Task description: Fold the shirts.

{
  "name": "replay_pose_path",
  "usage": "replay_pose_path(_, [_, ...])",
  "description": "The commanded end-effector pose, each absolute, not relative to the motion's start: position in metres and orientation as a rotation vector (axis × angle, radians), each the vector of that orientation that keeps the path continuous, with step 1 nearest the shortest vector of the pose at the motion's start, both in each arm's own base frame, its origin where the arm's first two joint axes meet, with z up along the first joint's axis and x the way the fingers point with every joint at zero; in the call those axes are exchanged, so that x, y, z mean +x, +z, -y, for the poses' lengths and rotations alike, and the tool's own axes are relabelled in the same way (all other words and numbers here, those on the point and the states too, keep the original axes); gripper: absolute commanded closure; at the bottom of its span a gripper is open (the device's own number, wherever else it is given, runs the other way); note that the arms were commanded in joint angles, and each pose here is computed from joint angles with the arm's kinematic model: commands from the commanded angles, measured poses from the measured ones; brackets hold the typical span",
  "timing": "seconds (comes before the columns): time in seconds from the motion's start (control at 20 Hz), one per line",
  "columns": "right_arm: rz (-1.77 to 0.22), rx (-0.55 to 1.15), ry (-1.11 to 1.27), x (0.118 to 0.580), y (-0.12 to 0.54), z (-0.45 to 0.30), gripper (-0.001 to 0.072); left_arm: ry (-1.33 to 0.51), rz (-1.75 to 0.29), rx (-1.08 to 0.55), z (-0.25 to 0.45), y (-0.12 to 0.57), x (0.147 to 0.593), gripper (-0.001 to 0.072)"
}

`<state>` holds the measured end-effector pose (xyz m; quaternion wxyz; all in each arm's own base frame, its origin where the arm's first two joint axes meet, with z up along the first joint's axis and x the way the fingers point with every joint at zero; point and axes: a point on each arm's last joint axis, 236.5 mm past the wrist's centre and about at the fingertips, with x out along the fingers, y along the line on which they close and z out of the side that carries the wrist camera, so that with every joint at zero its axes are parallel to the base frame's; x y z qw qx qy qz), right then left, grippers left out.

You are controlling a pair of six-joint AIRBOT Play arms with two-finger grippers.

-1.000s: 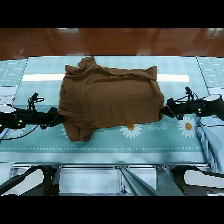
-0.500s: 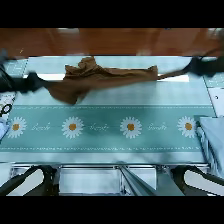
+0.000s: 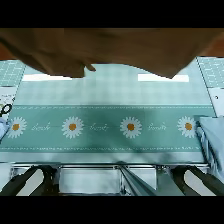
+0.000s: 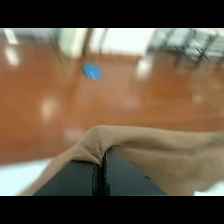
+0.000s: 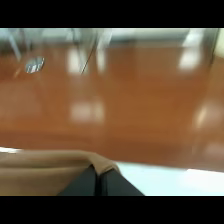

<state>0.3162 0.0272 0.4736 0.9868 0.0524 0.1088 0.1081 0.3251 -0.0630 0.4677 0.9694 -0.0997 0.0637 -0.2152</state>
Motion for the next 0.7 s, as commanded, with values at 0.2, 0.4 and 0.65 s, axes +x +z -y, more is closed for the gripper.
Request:
replay_pose_path(0.2, [-0.036,-0.024,0.032,0.153,0.516,-0.031,0.0682,-0.092,0.114,0.066,0.049,0.528,0.141,0.0689])
replay_pose_path(0.4, [-0.12,0.013,-0.083,0.124,0.479,-0.012,0.0682,-0.115,-0.044,0.039,0.043,0.484,0.115,0.0689])
replay_pose_path(0.65, [-0.356,0.085,-0.028,0.164,0.404,-0.014,0.0682,-0.147,-0.407,-0.005,0.038,0.388,0.162,0.0689])
